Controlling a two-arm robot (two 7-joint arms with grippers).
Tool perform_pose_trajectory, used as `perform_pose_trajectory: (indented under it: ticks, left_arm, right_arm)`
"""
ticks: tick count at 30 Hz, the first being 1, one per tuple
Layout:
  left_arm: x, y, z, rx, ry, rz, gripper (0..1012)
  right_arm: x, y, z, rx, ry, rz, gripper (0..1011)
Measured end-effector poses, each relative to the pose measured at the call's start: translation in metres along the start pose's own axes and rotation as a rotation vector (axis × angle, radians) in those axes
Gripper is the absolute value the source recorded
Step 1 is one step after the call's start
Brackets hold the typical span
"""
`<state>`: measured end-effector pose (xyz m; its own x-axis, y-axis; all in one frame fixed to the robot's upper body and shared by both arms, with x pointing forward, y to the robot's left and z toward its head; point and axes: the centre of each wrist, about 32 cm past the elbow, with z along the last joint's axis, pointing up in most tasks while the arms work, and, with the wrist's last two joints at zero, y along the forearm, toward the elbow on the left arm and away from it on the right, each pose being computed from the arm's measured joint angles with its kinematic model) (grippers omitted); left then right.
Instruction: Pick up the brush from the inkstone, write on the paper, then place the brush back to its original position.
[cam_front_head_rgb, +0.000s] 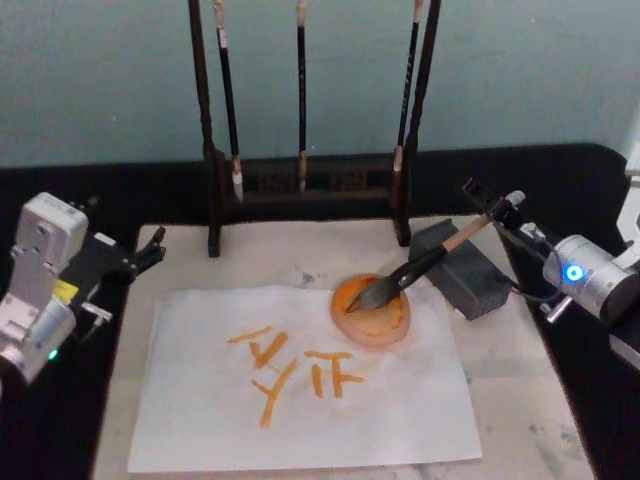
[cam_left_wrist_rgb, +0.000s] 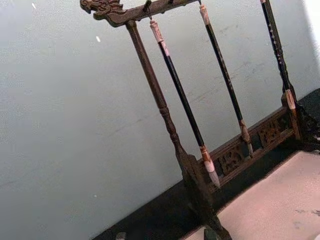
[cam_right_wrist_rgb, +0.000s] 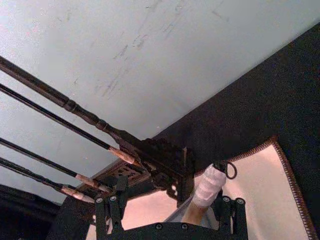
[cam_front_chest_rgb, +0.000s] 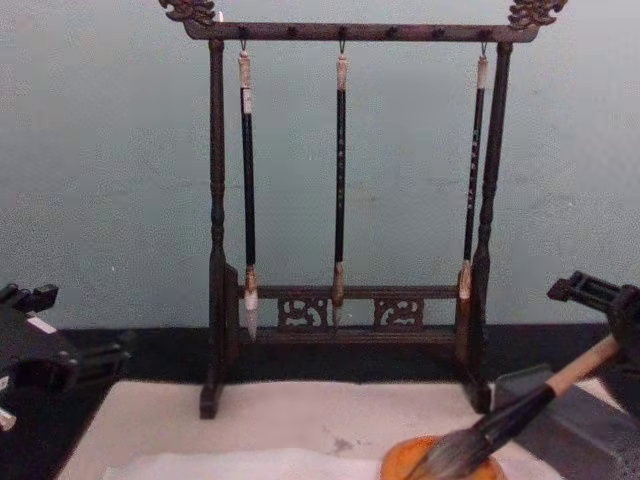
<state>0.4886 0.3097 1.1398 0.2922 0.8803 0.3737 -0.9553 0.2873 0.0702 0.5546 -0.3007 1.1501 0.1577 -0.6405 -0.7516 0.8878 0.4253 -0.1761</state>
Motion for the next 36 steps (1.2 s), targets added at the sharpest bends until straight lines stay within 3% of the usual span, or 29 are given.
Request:
perform_pose_trajectory:
  ticks: [13,26,32,36]
  left_arm:
    - [0.0,0.0,0.0,0.0,0.0,0.0,1010]
    - [0.0,0.0,0.0,0.0,0.0,0.0,1010]
    - [0.0,0.0,0.0,0.0,0.0,0.0,1010]
    - [0.0,0.0,0.0,0.0,0.0,0.0,1010]
  right_arm:
    - [0.001,-0.027,-0.005,-0.015,0.014,-0.006,1000]
    - [-0.003,-0.06,-0.009,0.017,0.032,-0.017,1000]
    - [-0.014,-0.078,-0.011,0.033,-0.037,0.018,1000]
    - [-0.024,-0.082,-0.013,0.049,-0.139,0.055,1000]
